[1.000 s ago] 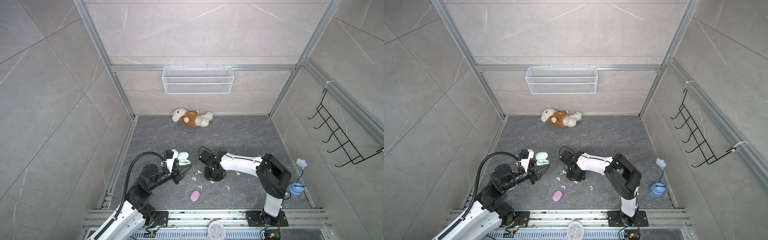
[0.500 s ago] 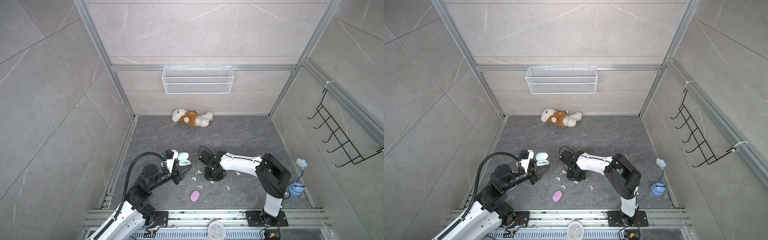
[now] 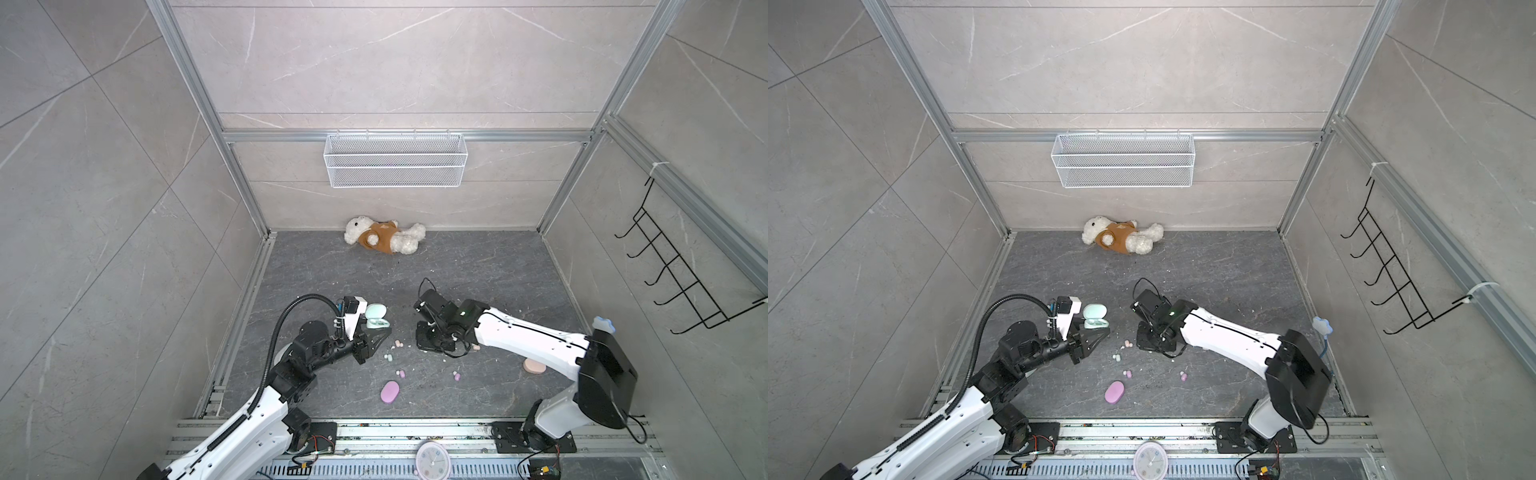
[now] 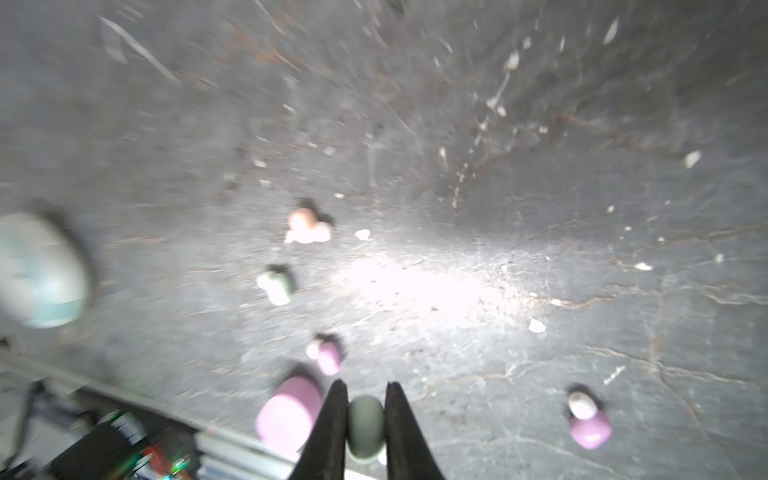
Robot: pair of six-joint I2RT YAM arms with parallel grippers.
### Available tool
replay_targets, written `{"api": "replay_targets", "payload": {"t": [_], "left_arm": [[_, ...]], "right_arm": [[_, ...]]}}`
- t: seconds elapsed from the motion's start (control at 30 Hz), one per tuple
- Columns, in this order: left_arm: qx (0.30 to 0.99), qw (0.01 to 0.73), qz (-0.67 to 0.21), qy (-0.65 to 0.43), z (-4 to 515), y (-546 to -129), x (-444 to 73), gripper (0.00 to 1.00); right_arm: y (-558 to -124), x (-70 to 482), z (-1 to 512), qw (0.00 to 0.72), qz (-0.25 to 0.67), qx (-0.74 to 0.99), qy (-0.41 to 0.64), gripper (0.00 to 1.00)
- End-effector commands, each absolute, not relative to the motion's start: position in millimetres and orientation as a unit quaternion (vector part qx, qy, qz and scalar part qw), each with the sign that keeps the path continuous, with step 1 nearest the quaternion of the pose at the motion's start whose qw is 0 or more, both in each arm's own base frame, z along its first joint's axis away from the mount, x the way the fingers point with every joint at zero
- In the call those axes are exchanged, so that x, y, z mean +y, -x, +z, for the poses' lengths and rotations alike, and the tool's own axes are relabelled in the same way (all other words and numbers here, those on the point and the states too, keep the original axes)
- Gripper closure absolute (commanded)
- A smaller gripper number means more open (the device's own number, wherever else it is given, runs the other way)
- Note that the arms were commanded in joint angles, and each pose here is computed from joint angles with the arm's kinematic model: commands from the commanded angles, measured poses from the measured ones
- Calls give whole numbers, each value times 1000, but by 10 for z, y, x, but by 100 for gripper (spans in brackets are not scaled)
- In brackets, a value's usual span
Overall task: Insert the wireless bluetooth earbuds into the charging case
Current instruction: 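Lower the right gripper and close it on the mint-green earbud, then carry the earbud to the open case held by the left gripper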
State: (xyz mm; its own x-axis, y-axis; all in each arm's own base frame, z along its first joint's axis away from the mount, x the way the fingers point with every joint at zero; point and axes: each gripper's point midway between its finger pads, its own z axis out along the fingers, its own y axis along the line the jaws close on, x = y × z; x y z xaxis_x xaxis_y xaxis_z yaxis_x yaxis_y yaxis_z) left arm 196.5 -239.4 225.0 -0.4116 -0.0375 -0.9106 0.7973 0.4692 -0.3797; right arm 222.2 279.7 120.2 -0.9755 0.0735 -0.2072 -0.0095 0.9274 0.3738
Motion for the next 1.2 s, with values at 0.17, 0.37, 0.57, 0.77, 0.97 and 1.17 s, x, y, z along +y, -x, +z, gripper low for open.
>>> {"api": "replay_targets", "payload": {"t": [0.17, 0.37, 0.57, 0.77, 0.97, 1.17], "left_arm": [[608, 506, -502, -350, 2898, -1990, -2787, 85], [557, 501, -536, -388, 3107, -2007, -2995, 84], [516, 500, -551, -424, 3265, -2029, -3194, 84], [467, 493, -568, -465, 3443, -1958, -3429, 84], [426, 494, -581, -487, 3586, -1883, -3577, 84], [407, 496, -593, -487, 3656, -1830, -3608, 84]], "right_arm": [[-2261, 2684, 2247, 181, 322, 929, 32, 81], [-2208, 2507, 2973, 232, 367, 898, 72, 81], [-2144, 2481, 3584, 271, 418, 861, 107, 81], [-2039, 2613, 3926, 278, 468, 825, 152, 81], [-2004, 2609, 4038, 285, 470, 819, 166, 81], [-1987, 2559, 3996, 285, 457, 826, 168, 81]]}}
